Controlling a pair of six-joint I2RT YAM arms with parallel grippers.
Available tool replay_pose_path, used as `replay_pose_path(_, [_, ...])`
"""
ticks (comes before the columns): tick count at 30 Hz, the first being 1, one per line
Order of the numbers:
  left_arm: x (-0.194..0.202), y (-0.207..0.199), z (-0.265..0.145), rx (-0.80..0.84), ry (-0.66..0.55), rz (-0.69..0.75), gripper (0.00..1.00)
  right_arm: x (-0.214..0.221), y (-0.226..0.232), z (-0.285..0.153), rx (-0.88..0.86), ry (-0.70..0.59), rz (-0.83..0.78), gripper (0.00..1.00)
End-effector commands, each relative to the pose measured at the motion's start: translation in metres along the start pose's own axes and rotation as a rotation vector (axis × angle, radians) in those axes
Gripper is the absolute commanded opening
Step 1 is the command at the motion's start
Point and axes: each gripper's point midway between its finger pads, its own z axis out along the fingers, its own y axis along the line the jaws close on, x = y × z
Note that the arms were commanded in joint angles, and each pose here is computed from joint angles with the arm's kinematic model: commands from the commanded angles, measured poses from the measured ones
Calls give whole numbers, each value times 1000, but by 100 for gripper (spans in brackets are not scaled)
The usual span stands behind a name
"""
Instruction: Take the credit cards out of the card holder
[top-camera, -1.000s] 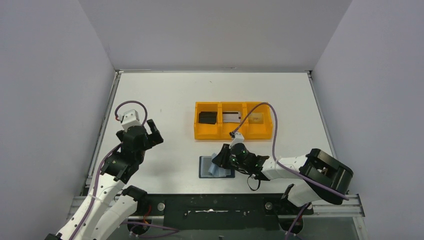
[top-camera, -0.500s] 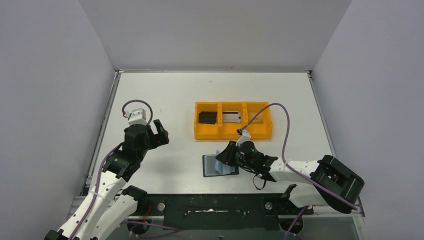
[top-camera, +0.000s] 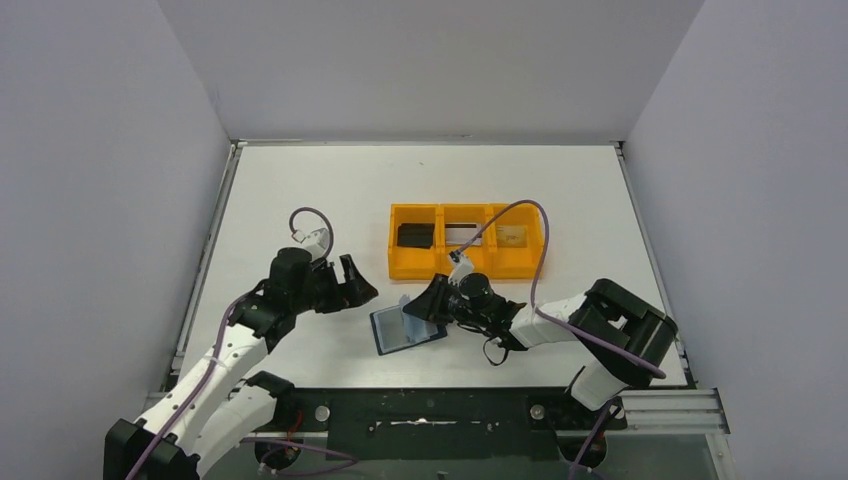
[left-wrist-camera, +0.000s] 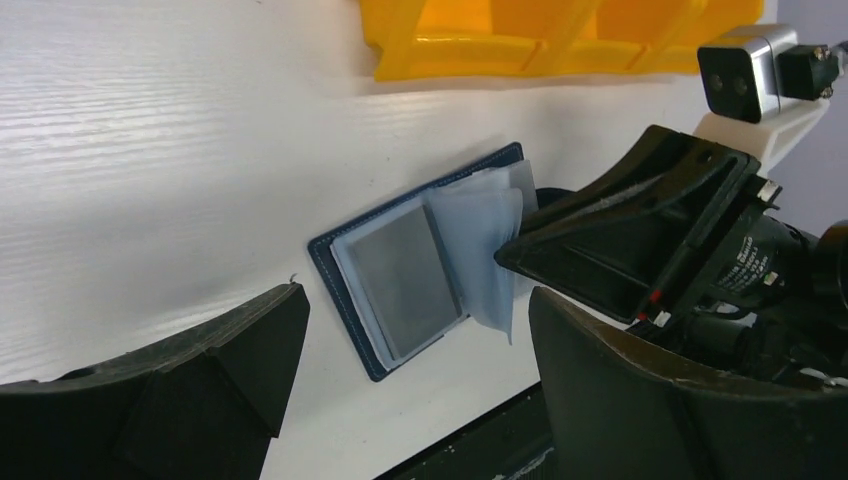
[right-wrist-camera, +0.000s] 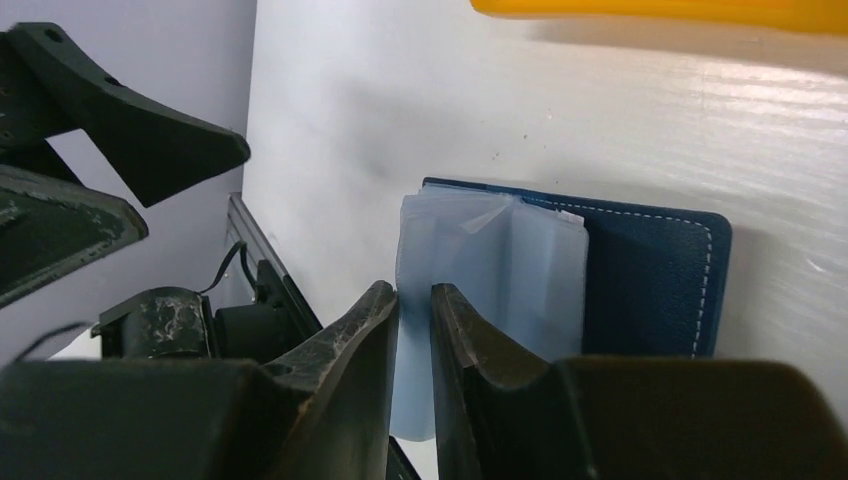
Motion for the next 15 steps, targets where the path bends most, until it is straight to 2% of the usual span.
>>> replay_pose_path(1, [4, -31, 4, 161, 48, 2, 81, -23, 25, -5, -140, -68, 31, 20])
replay_pose_path(10, [33, -70, 23, 263, 162, 19, 69, -16, -2, -10, -133, -61, 91, 20])
replay_pose_path(12, [38, -80, 29, 287, 165, 14, 68, -15, -4, -11, -145, -61, 107, 20])
replay_pose_path(15, [43, -89, 40, 300, 167, -6, 61, -15, -6, -13, -158, -69, 128, 19])
